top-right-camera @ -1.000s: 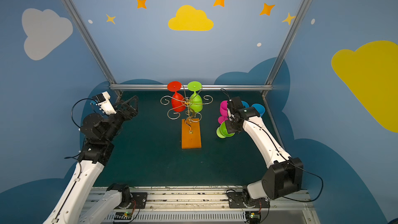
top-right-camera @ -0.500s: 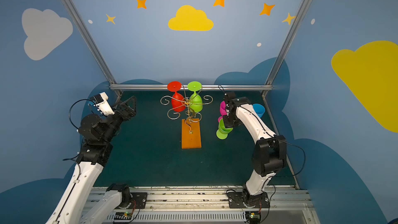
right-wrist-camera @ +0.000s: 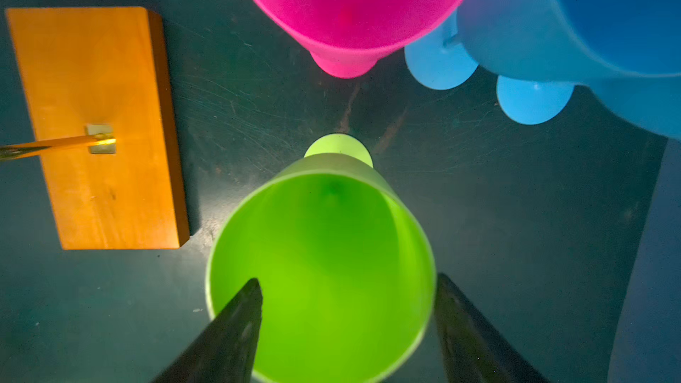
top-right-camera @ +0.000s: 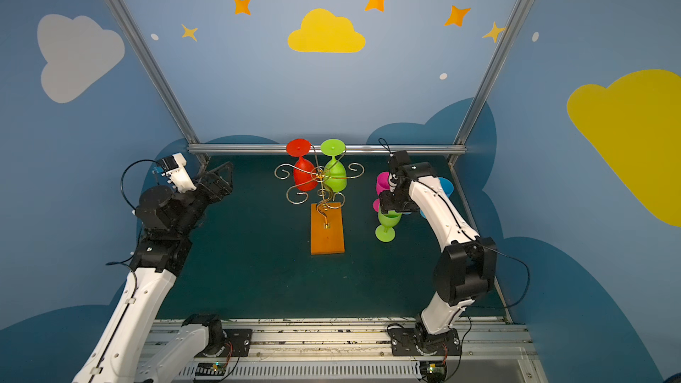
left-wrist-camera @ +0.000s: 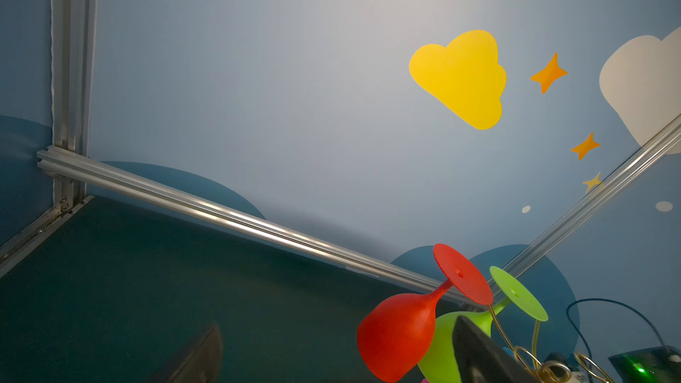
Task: Take the wine glass off the wine glass rack
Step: 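Lower the lime-green glass upright beside the magenta glass and release with the right gripper, then reach the left gripper to the red glass foot while the right arm draws back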
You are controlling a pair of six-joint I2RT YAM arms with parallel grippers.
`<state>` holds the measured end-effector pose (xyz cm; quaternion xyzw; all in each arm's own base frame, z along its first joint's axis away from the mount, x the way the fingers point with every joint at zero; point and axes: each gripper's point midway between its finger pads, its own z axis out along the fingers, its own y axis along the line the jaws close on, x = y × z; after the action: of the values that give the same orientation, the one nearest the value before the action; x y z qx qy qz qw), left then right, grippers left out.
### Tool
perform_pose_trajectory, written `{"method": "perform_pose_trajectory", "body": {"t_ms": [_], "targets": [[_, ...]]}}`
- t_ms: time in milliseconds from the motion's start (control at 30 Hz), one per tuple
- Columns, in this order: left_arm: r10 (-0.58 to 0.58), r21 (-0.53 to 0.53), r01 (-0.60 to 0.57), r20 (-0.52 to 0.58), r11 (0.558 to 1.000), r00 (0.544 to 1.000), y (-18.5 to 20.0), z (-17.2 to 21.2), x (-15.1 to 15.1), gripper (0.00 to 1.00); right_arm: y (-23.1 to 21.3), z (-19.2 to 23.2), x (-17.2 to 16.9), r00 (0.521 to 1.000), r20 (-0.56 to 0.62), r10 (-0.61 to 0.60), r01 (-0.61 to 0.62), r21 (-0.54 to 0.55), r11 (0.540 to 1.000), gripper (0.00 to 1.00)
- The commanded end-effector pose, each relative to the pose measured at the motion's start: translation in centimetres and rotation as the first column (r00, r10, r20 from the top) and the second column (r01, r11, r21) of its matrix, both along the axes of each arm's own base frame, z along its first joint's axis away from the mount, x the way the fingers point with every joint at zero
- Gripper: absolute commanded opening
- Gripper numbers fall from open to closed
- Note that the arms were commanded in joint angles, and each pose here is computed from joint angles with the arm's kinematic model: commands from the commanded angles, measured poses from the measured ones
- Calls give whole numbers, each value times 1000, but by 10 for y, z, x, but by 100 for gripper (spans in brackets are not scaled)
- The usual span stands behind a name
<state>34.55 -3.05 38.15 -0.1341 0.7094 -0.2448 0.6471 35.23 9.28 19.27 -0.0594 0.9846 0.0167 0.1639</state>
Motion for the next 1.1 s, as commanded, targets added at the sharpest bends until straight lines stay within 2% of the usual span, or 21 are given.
{"method": "perform_pose_trajectory", "body": {"t_ms": [0,100,200,267,333,433,500,733,1067], "targets": [[-56,-37,54,-38,998,998,-8,8,4,96,2,54,-9,990,137,13,-27,100,995,75],[-140,-81,133,-80,988,987,-19,11,14,95,1,81,-19,970,241,31,-65,134,989,76],[-276,-164,253,-133,953,952,-35,12,26,92,-2,105,-32,930,366,-20,-56,196,979,76],[-392,-237,351,-159,906,906,-48,12,37,88,-1,121,-42,878,478,-27,-99,236,967,78],[-505,-304,442,-169,844,846,-61,12,47,83,-1,134,-57,841,540,-41,-132,277,952,79],[-637,-361,559,-147,747,757,-79,15,62,76,1,148,-78,823,567,-47,-168,322,932,79],[-677,-394,585,-152,709,720,-86,13,72,69,3,151,-88,822,569,-40,-189,337,922,79],[-707,-396,607,-182,689,684,-104,3,99,65,3,150,-111,823,567,-43,-203,365,909,79],[-745,-422,630,-201,652,636,-135,-12,117,62,2,149,-126,825,563,-46,-205,375,904,79]]}}
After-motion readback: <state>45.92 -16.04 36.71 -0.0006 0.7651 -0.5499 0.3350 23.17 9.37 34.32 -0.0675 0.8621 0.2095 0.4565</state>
